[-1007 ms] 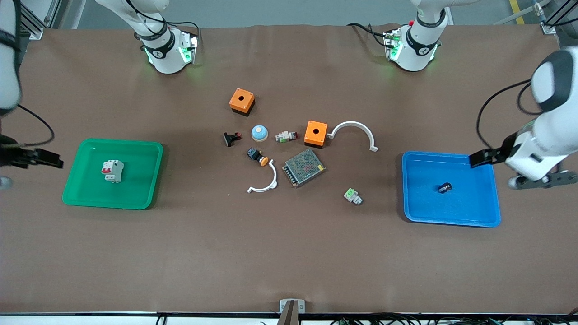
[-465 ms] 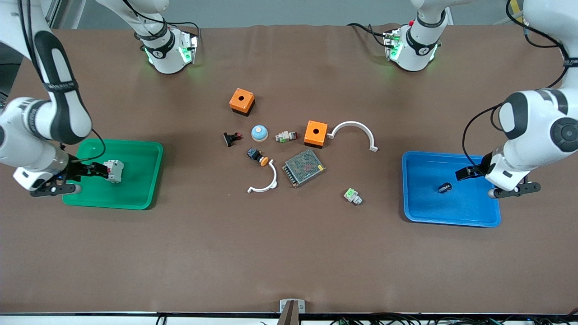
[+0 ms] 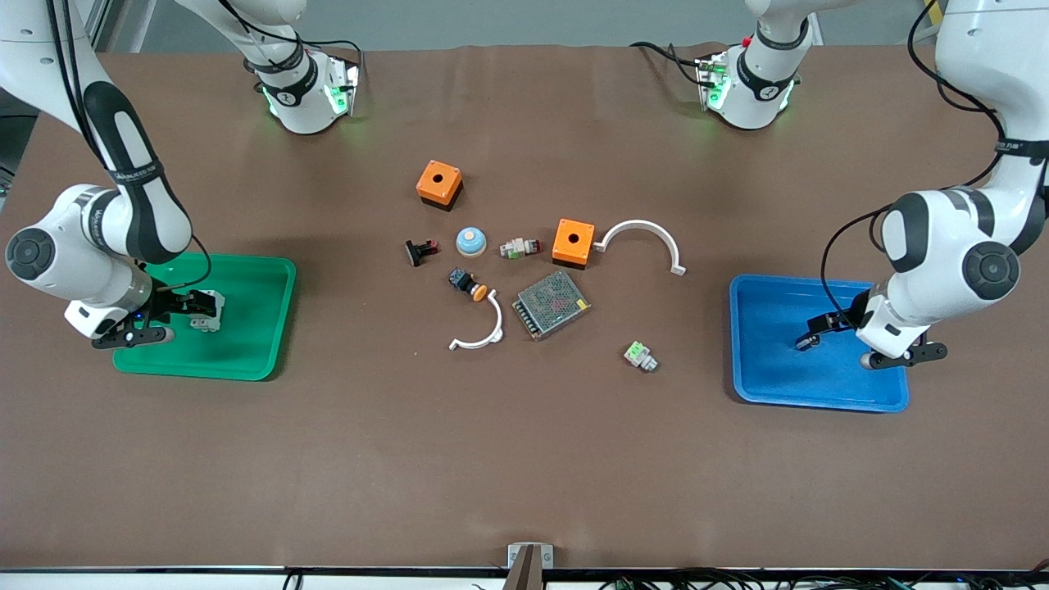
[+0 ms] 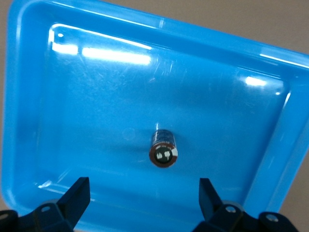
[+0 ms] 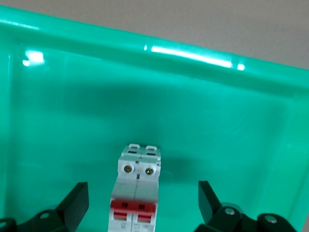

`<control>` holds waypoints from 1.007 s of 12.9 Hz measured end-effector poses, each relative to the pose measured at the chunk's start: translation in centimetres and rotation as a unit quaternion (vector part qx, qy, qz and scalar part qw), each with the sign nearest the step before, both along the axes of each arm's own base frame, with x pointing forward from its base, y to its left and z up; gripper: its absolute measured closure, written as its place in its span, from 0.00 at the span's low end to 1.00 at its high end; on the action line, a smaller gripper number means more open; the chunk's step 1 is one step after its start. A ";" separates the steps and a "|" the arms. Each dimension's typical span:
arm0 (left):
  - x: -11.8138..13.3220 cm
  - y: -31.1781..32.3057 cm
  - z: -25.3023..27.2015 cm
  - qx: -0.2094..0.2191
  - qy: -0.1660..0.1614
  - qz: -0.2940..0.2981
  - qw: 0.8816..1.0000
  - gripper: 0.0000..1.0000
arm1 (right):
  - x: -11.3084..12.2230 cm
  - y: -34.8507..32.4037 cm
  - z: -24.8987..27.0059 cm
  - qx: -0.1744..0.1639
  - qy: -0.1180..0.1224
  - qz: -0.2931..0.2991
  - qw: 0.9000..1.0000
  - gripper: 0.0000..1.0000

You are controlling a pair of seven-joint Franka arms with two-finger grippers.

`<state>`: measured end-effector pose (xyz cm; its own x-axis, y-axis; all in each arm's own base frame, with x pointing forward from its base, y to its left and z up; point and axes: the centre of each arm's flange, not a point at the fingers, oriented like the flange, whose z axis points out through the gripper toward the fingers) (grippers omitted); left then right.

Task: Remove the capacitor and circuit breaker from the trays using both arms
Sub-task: 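Grasp the breaker with the right gripper while the left gripper grasps the capacitor, then carry the breaker with the right gripper while the left gripper carries the capacitor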

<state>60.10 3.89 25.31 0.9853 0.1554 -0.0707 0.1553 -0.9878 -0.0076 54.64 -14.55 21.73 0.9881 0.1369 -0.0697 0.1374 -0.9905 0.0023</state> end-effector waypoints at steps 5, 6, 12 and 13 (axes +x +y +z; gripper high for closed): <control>0.3 -0.3 -4.1 -0.008 -0.007 0.000 1.000 0.09 | -0.7 0.1 -0.6 0.004 0.009 0.017 1.000 0.23; 0.2 -0.3 -4.5 -0.009 -0.005 0.000 1.000 0.10 | -0.7 0.1 -0.7 0.004 0.010 0.019 1.000 0.37; 0.1 -0.6 -5.8 -0.012 -0.001 -0.002 1.000 0.43 | 1.5 1.0 3.3 0.016 0.048 0.034 0.998 0.60; 0.1 -0.8 -5.8 -0.012 -0.001 -0.003 1.000 0.55 | 3.6 2.2 7.0 0.016 0.053 0.047 0.997 0.60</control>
